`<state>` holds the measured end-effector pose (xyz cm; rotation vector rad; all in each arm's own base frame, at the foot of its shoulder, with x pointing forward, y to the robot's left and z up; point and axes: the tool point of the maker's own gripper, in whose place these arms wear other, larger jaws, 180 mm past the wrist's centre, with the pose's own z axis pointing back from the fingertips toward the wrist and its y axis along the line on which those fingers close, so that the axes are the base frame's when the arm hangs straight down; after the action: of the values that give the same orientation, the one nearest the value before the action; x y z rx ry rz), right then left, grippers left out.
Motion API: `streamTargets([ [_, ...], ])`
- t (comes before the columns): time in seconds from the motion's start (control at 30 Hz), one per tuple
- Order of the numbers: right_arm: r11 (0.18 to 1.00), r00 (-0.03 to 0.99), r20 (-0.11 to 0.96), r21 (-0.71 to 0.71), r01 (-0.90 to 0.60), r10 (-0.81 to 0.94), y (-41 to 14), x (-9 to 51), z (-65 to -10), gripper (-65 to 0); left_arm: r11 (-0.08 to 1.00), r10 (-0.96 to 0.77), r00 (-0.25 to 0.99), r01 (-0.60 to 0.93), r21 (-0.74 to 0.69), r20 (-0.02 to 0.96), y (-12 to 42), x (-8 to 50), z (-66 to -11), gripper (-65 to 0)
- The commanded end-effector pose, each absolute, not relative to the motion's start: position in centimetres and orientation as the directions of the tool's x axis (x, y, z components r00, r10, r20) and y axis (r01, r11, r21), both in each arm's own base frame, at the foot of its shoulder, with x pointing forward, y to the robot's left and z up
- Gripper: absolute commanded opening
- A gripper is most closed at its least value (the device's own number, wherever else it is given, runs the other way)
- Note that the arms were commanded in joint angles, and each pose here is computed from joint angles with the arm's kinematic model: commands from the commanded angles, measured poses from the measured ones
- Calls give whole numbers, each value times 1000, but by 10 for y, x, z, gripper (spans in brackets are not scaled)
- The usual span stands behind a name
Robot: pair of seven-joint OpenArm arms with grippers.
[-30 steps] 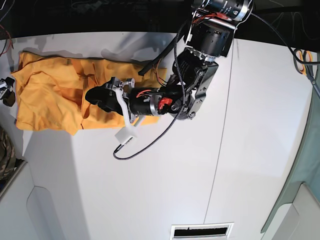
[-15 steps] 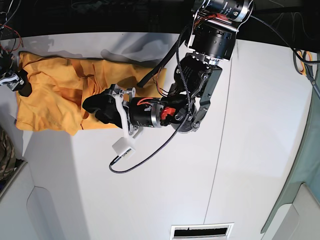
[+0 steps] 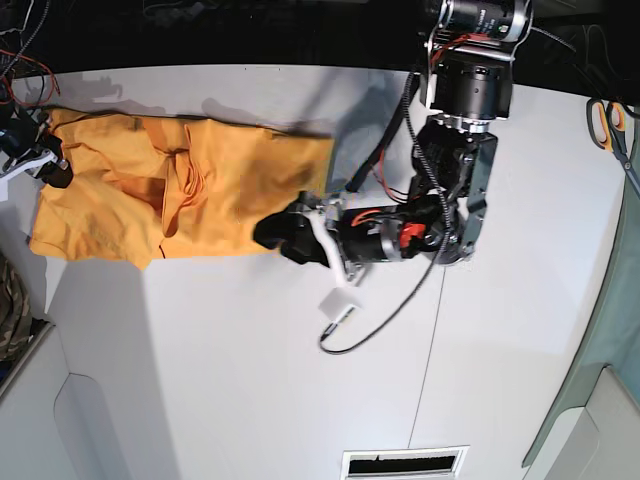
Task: Layout the t-shirt on the table in an organized manner, then fold the t-shirt properly
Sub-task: 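Press the folded bundle with both grippers, then release and withdraw the left gripper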
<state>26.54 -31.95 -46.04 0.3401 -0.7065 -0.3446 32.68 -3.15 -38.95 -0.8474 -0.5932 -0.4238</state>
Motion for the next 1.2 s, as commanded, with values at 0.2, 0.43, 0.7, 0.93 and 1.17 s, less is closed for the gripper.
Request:
streamTargets([
  [0.2,907,648,656,397,139,-387,-330,305,-426,-650,668,-118,795,507,-545,596,32,302,-420,-250],
  [0.43,928,639,718,372,-14,-278,-297,327,-378,-650,660,-46,836,436,-611,547,24,262,-446,-250],
  [0.7,905,606,786,337,-259,-120,-221,341,-329,-650,636,-26,854,415,-650,519,-3,255,-454,-250],
  [0.93,788,652,724,257,-559,227,-98,309,-364,-650,642,-32,863,404,-652,503,-1,251,-460,-250],
  [1.17,643,569,624,136,-754,535,-39,262,-410,-334,642,-24,859,405,-651,511,-1,254,-458,-250],
])
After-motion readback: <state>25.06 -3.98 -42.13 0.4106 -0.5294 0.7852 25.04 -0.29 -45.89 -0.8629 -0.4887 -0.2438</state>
